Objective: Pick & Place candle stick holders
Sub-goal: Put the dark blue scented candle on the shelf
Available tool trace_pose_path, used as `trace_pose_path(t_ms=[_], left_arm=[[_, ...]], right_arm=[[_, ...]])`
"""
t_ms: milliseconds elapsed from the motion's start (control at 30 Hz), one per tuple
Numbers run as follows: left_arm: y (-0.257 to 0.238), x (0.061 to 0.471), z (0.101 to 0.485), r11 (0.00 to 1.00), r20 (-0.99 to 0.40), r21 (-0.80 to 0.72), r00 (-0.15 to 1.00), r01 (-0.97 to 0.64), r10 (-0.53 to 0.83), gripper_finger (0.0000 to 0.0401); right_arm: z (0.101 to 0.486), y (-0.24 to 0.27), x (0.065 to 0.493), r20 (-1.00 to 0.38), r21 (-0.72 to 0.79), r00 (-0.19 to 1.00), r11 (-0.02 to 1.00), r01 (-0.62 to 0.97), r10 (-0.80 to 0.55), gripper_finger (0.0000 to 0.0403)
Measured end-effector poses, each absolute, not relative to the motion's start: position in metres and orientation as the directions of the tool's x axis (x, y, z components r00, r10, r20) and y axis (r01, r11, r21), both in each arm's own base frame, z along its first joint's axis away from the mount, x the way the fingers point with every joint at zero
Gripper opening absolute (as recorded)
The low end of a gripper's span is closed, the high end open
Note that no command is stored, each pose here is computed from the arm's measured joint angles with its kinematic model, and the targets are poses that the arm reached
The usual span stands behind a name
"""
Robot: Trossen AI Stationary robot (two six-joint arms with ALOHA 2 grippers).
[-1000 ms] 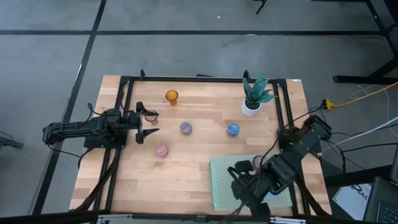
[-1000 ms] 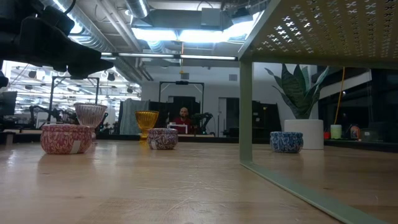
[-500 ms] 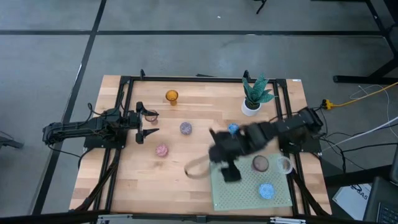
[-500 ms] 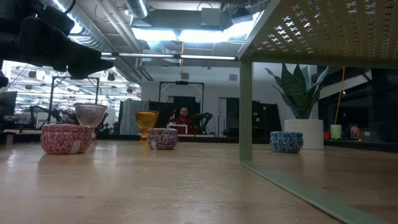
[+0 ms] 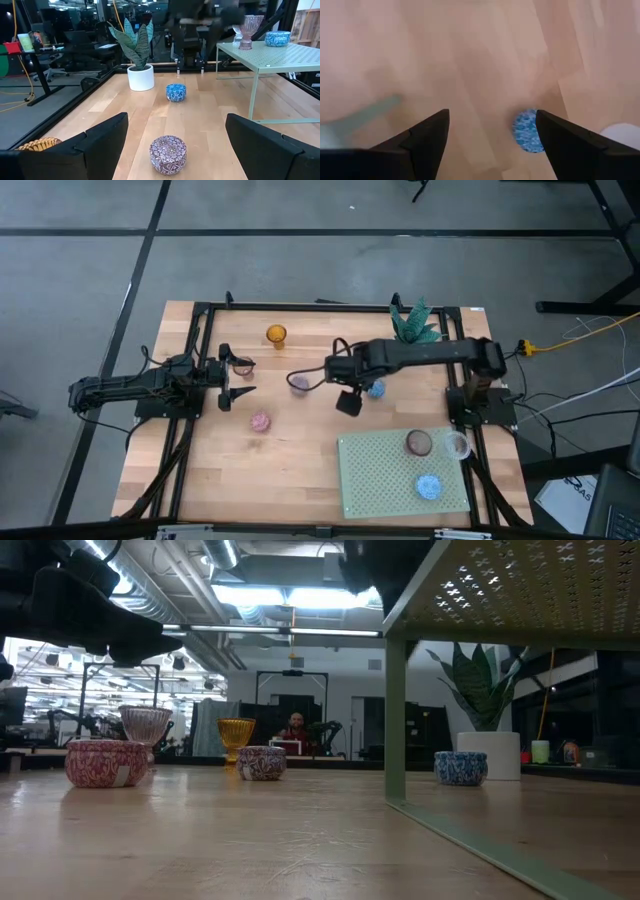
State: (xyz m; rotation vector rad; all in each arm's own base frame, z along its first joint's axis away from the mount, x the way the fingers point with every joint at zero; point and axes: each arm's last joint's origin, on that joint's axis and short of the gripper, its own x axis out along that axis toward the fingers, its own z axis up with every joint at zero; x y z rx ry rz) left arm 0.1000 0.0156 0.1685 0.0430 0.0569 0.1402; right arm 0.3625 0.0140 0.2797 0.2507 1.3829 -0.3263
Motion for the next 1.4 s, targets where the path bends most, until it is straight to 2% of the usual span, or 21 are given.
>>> trace_pose_path(t_ms=[300, 467, 633, 800, 1100, 1200, 1400], left_arm=[[0.016, 0.1, 0.169, 0.989, -0.054, 0.047, 0.989, -0.139, 0.141, 0.0334], [0.016, 0.1, 0.168, 0.989, -0.054, 0.047, 0.989, -0.139, 0.141, 0.0334], [0.016, 0.1, 0.168, 0.989, -0.054, 0.047, 0.989, -0.138, 0.141, 0.0334], [0.016, 0.1, 0.168, 0.989, -0.054, 0.047, 0.989, -0.139, 0.141, 0.0334], [0.016, 0.1, 0.168, 0.989, -0.054, 0.047, 0.989, -0.139, 0.141, 0.0334], [0.016, 0.1, 0.169, 0.989, -0.054, 0.047, 0.989, -0.138, 0.141, 0.0334], [0.016, 0.1, 0.168, 0.989, -0.054, 0.047, 0.989, -0.138, 0.141, 0.0334]], right_arm=[[0.231, -0.02, 0.341, -0.995, -0.053, 0.042, 0.854, 0.518, -0.088, 0.0301], [0.22, -0.025, 0.328, -0.995, 0.007, 0.084, 0.845, 0.535, -0.045, 0.0301], [0.205, -0.03, 0.306, -0.999, -0.014, 0.03, 0.839, 0.544, -0.036, 0.0301], [0.202, -0.03, 0.29, -0.998, 0.001, 0.059, 0.847, 0.532, -0.036, 0.0303], [0.191, -0.031, 0.282, -0.994, 0.053, 0.114, 0.87, 0.49, -0.003, 0.0371], [0.188, -0.032, 0.283, -0.994, 0.024, 0.106, 0.884, 0.467, -0.029, 0.0392], [0.179, -0.035, 0.288, -0.995, 0.004, 0.095, 0.912, 0.411, -0.039, 0.0397]])
